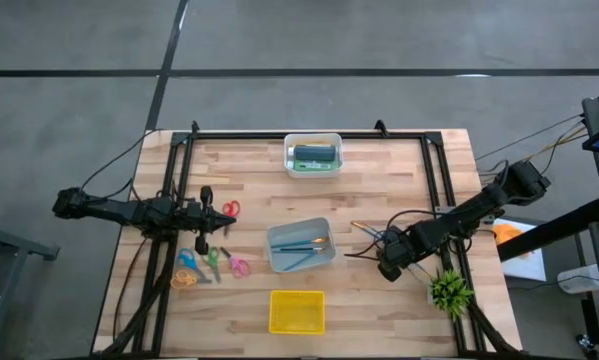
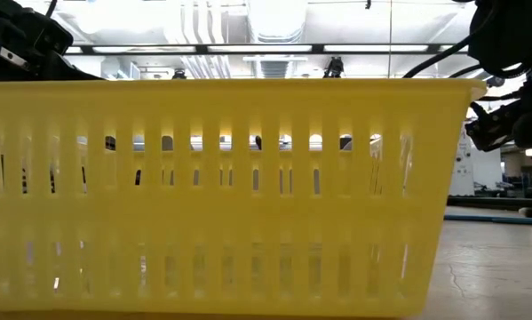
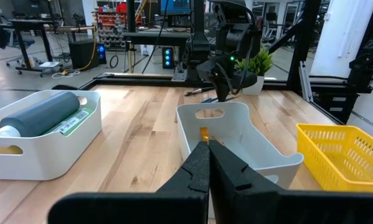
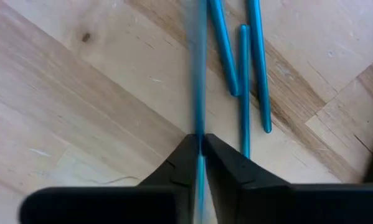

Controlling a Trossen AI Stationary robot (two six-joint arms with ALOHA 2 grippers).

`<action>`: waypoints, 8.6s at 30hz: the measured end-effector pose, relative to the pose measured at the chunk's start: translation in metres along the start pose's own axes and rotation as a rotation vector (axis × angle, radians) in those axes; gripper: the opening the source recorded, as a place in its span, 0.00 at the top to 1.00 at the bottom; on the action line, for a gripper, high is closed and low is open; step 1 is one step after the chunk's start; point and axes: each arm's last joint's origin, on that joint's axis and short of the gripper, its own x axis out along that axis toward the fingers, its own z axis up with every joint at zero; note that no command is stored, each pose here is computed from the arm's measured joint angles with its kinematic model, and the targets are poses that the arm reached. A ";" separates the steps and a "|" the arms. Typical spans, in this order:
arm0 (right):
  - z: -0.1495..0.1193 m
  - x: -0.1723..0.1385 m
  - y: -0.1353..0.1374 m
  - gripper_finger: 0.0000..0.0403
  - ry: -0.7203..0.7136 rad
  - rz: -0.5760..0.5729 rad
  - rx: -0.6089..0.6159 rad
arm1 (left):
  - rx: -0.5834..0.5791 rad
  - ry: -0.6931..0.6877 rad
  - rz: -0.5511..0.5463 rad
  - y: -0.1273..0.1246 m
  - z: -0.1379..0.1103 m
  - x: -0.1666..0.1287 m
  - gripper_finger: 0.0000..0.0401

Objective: Pick & Place Paint Supplies
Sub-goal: Put the blue paint brush into the gray bin

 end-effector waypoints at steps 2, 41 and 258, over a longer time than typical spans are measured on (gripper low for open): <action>0.000 0.000 0.000 0.97 -0.001 -0.001 -0.001 | 0.000 0.000 0.000 0.000 0.000 0.000 1.00; 0.018 -0.077 0.041 0.96 -0.363 0.007 -0.392 | 0.000 0.000 0.000 0.000 0.000 0.000 1.00; 0.067 -0.002 -0.024 0.80 -0.262 0.125 -0.185 | 0.000 0.000 0.000 0.000 0.000 0.000 1.00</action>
